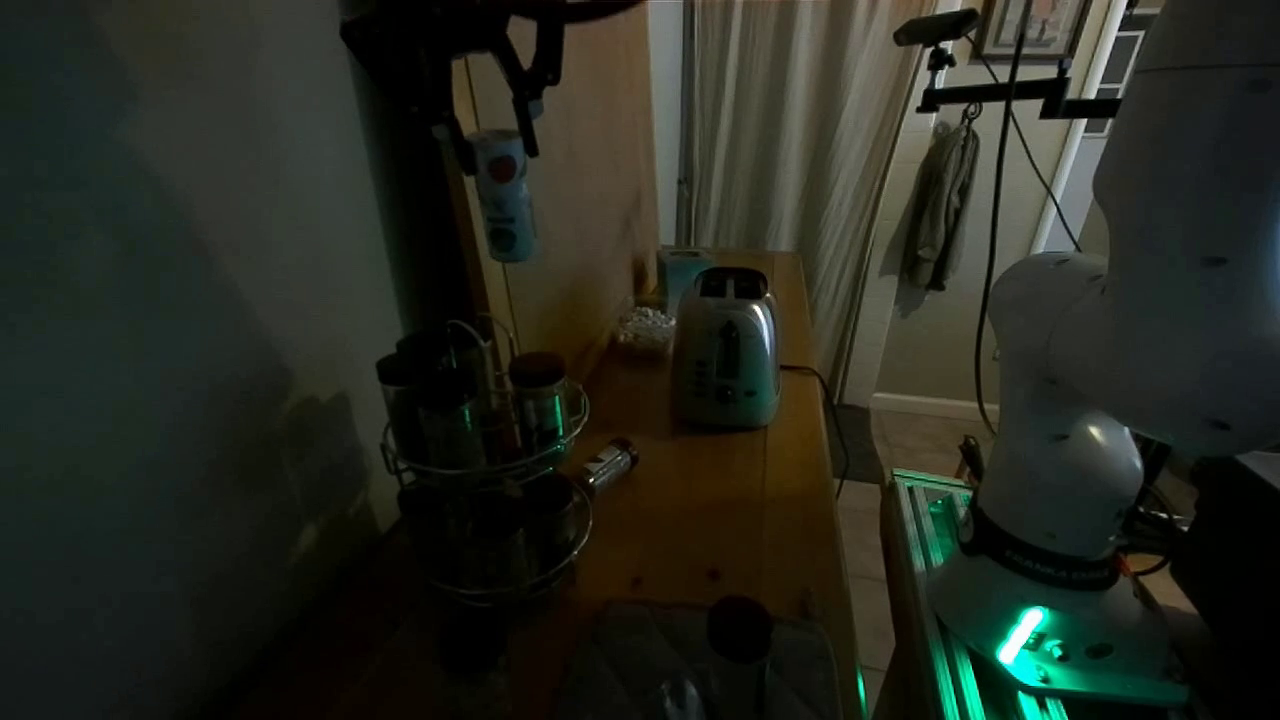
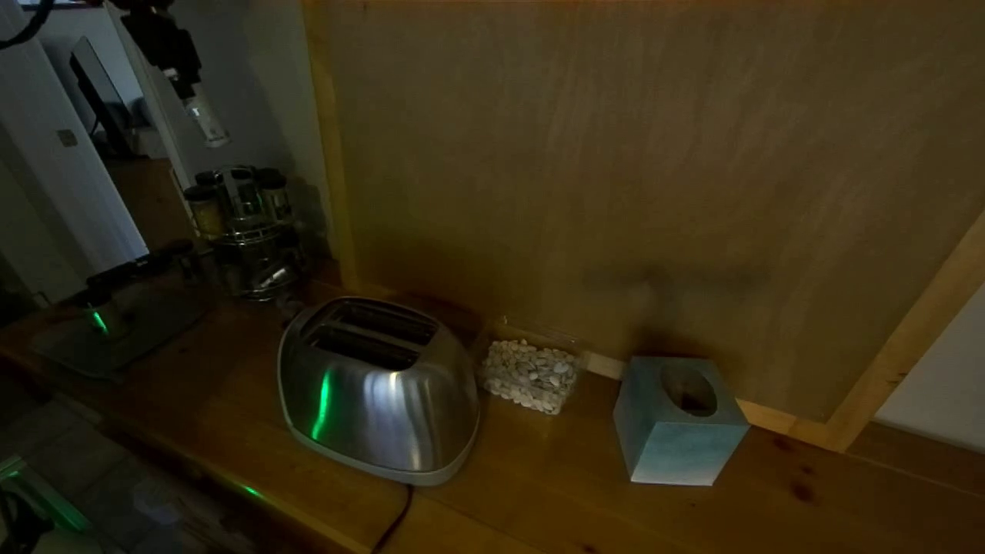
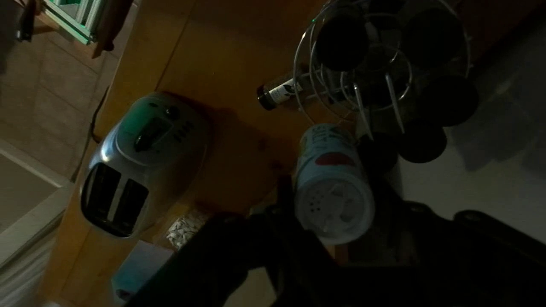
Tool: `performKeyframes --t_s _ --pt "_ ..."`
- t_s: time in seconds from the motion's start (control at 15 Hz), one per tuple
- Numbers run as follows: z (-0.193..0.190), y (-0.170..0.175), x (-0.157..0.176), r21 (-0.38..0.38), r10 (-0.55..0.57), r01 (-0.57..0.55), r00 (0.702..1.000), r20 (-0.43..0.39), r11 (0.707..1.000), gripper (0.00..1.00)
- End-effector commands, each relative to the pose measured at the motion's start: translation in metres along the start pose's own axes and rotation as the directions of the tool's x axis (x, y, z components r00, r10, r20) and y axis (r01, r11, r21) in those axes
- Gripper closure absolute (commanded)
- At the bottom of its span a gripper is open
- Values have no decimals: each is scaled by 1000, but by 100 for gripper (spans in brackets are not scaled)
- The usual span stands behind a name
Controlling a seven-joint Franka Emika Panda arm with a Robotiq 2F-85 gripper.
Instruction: Turn the seasoning rack around, pick up the white container and put it in the slot of the rack
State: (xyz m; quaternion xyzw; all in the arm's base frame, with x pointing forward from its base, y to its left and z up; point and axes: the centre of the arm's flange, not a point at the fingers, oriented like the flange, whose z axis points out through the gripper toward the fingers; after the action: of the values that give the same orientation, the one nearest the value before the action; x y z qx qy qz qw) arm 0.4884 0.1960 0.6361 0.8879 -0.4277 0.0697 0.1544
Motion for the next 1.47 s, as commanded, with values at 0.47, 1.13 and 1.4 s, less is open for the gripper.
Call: performKeyframes --t_s 0.47,1.13,1.4 --pt "99 10 19 18 21 -26 966 257 1000 78" --pt "133 18 23 58 100 -119 960 263 991 78" --pt "138 21 26 70 158 -187 940 301 980 78"
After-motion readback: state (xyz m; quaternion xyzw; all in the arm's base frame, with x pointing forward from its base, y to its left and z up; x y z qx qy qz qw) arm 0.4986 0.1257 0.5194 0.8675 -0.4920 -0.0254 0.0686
